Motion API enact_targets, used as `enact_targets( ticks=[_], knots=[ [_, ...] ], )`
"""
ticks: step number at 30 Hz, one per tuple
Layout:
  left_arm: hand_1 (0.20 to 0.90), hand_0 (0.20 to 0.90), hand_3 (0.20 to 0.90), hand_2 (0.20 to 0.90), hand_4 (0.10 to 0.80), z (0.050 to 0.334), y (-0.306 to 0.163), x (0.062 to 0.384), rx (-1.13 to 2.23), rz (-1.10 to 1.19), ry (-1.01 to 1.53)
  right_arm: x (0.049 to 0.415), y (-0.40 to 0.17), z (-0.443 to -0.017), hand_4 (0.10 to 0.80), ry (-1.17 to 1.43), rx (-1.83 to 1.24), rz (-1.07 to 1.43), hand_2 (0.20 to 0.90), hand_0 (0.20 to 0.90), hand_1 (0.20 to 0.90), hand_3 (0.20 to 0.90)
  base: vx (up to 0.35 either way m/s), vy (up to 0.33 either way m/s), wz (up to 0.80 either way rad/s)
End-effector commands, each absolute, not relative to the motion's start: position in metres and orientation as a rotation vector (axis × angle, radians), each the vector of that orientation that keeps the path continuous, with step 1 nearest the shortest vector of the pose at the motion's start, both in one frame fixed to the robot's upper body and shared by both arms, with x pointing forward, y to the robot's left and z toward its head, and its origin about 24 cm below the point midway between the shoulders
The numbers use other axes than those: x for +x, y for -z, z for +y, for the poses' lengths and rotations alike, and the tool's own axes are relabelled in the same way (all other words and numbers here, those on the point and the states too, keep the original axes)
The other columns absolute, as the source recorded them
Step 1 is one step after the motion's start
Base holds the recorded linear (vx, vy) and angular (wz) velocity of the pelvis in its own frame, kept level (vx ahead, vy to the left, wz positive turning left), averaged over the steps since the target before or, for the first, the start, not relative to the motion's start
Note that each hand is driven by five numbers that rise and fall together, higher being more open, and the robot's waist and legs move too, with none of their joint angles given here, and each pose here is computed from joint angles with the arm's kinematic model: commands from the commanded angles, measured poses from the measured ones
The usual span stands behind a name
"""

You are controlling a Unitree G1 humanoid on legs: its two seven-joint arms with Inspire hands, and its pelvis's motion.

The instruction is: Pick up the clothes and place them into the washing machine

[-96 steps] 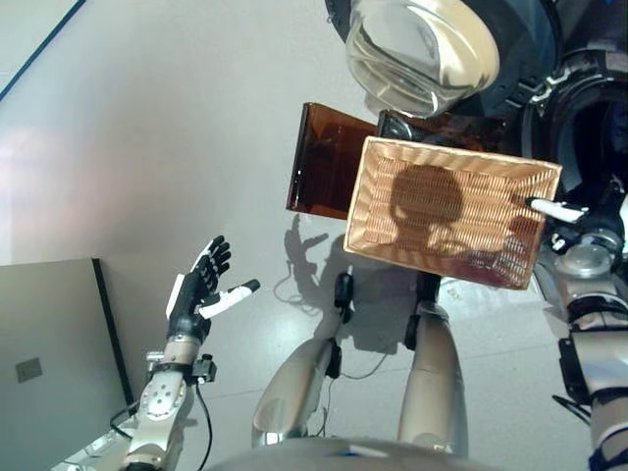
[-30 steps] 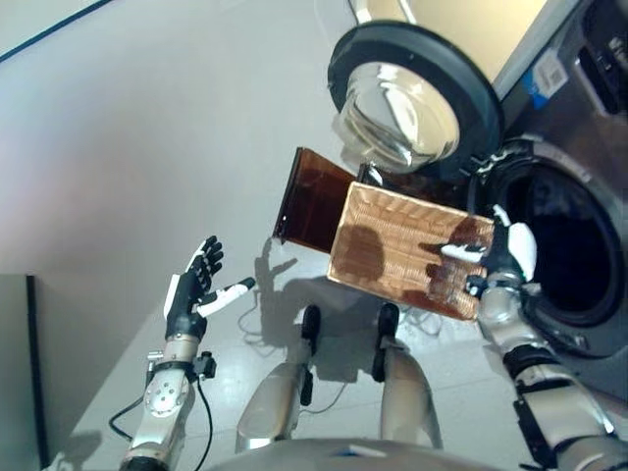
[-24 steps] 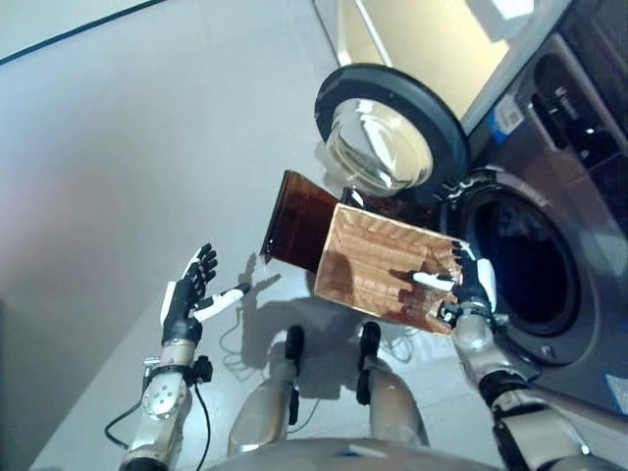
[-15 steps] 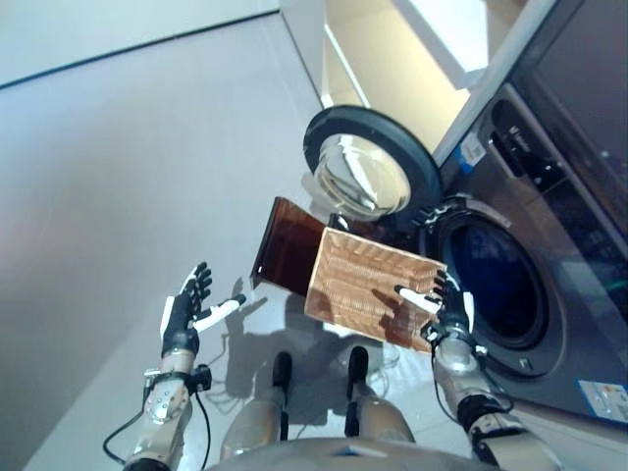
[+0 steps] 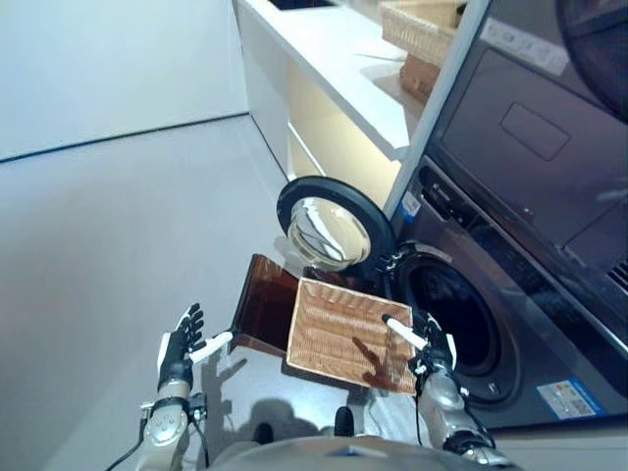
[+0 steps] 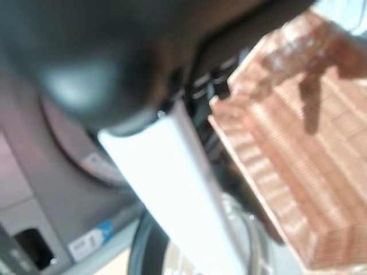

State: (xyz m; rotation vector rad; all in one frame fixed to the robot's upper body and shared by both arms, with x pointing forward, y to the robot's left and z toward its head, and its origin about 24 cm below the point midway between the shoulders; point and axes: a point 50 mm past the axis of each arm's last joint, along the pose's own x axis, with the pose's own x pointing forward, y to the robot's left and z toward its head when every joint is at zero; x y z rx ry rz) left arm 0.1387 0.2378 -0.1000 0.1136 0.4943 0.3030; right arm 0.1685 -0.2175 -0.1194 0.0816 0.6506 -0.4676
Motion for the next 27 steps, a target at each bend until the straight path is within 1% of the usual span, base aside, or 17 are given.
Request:
enact_targets(
  ticks=[1,11,19,24,27],
  knots=[
    [0.9,0.9,0.9,0.9,0.8,0.245,0.086,0.157,0.138,0.379,-0.325,0.191,0.096,-0.233,0.8,0.493,0.072,0.473,0.9,0.9,0.9,0.9,-0.038,-0.001,-0.02],
    [0.9,0.9,0.9,0.9,0.8,0.249,0.088,0.154,0.138,0.397,-0.352,0.178,0.106,-0.228,0.8,0.482,0.048,0.532,0.9,0.9,0.9,0.9,-0.054,0.004,0.01],
    [0.9,0.9,0.9,0.9,0.8,0.251,0.091,0.15,0.155,0.419,-0.363,0.178,0.111,-0.219,0.8,0.457,0.031,0.572,0.9,0.9,0.9,0.9,-0.033,0.015,0.02],
    [0.9,0.9,0.9,0.9,0.8,0.254,0.089,0.15,0.155,0.411,-0.384,0.185,0.102,-0.213,0.8,0.478,0.136,0.489,0.9,0.9,0.9,0.9,-0.013,0.033,-0.04],
    [0.9,0.9,0.9,0.9,0.8,0.254,0.092,0.147,0.168,0.432,-0.382,0.184,0.102,-0.208,0.8,0.435,0.093,0.494,0.9,0.9,0.9,0.9,-0.003,0.007,-0.01]
  ],
)
